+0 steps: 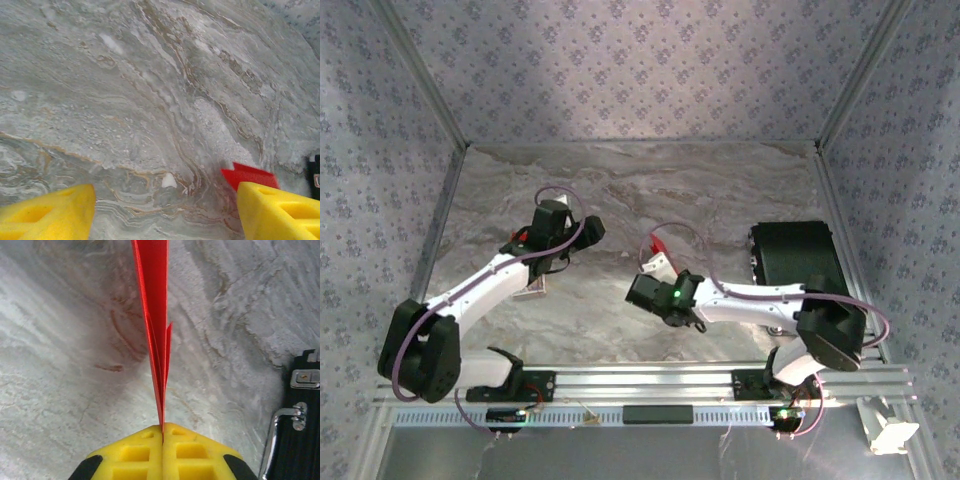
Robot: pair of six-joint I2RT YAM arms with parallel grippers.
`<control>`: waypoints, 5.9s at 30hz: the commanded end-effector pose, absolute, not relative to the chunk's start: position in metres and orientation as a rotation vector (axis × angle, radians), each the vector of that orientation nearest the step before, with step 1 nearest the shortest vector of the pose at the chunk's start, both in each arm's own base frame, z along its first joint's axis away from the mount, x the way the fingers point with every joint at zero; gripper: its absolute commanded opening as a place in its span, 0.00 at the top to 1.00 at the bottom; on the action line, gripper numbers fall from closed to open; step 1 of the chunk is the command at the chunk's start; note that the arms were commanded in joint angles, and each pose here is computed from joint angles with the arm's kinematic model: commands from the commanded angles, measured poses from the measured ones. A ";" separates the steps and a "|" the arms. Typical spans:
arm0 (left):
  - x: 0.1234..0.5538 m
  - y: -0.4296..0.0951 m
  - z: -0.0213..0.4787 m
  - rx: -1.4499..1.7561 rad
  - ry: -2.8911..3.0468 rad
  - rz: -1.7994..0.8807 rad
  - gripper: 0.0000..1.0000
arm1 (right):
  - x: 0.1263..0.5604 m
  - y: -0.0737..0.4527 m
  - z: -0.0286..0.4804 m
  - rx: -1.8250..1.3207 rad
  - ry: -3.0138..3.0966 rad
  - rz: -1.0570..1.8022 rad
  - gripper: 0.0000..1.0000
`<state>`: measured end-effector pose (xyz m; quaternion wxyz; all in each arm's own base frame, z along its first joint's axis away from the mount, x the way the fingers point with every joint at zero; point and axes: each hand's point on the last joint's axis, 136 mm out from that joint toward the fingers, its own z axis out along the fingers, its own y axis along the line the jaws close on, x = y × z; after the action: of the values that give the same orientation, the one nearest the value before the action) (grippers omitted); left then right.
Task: Fold a paper plane with a square sheet of paper (pick it up from the middle)
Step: Turn over the paper at the center of the table, then fold the wing for the fifth time at the center of the table.
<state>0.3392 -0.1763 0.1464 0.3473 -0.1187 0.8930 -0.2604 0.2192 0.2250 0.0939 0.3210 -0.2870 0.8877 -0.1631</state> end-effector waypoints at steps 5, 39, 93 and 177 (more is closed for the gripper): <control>0.336 -0.162 0.146 -0.342 2.320 -0.633 0.26 | 0.203 0.258 0.076 -0.869 2.394 -0.269 0.86; 0.333 -0.201 0.120 -0.353 2.416 -0.899 0.62 | 0.229 0.283 0.050 -0.329 2.640 1.034 0.90; 0.319 -0.340 0.065 -0.063 2.770 -1.318 0.90 | 0.270 0.196 0.060 0.541 2.499 0.894 0.85; 0.302 -0.323 0.009 -0.115 2.914 -1.309 0.95 | 0.310 0.235 0.049 0.159 2.508 1.341 0.72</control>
<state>0.3144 -0.3344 0.0230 0.0042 -0.0168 0.9023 -0.4307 0.3097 0.2349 0.0518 0.1567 0.0679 0.8688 0.4648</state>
